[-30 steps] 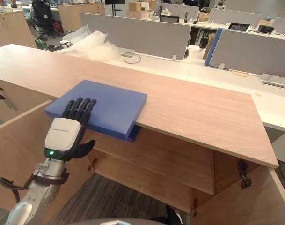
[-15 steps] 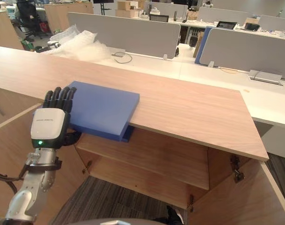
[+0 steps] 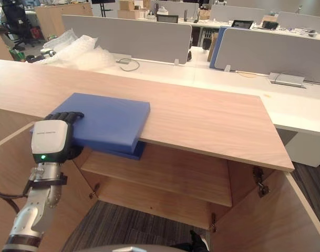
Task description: Walk over to the cabinet, pick up the folder, carry it to the office cabinet, place the folder inside the office cabinet, then close the office cabinet door
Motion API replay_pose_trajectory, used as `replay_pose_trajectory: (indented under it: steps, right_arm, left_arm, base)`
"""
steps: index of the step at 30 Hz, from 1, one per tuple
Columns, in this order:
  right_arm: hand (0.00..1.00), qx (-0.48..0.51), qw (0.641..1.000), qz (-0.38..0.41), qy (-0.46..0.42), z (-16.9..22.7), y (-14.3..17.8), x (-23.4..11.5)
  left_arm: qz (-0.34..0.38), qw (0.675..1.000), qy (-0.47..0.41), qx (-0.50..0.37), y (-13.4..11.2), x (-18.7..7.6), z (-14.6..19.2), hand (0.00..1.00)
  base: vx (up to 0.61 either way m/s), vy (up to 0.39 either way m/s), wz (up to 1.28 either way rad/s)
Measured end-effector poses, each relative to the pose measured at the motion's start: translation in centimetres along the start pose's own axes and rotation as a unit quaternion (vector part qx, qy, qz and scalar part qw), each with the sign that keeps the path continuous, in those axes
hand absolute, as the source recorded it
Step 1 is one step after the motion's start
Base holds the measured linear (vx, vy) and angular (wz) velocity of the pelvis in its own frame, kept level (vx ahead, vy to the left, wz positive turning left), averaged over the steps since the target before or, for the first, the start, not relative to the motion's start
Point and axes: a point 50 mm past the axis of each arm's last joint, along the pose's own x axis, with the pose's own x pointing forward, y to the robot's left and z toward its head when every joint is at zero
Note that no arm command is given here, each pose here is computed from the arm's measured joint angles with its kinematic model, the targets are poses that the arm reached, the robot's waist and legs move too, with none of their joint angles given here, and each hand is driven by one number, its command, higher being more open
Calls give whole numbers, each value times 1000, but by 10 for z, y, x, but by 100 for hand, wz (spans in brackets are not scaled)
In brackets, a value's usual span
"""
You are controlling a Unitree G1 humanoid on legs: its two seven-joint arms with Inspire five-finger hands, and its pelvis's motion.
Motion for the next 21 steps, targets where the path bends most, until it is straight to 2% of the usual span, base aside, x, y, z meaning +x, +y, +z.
replay_pose_trajectory:
  steps: [5,9,12,13,14,15,17,18,19,21]
  right_arm:
    - [100,12,1000,-10,1,1,-7,1]
    - [100,17,1000,-19,1,2,-12,2]
    - [100,26,999,-19,3,4,-12,2]
    - [100,28,999,-17,0,6,-9,2]
    - [100,37,999,-14,-11,13,-7,2]
    - [100,37,999,-12,-20,18,-5,2]
    - [100,58,992,-7,-109,54,-3,-6]
    - [100,66,988,-6,-137,65,-4,-10]
    - [100,90,976,2,-198,89,-1,-22]
    - [100,127,947,10,-296,119,0,-50]
  left_arm:
    - [20,999,27,-19,3,3,-6,0]
    - [30,998,30,-36,5,1,3,0]
    - [47,991,41,-118,16,-14,25,0]
    - [60,979,45,-188,26,-22,38,0]
    - [66,956,50,-283,35,-30,50,0]
    - [67,940,53,-330,40,-34,54,0]
    - [46,858,71,-507,49,-47,66,0]
    - [37,834,79,-545,49,-50,67,0]
    - [25,781,100,-616,48,-57,65,0]
    - [24,706,138,-695,48,-67,61,0]
  base:
    - [-7,1,-2]
    - [-14,7,-4]
    - [0,0,0]
    - [0,0,0]
    - [0,0,0]
    - [0,0,0]
    - [-33,5,-10]
    - [-36,15,-15]
    - [-28,17,-12]
    - [-15,16,-14]
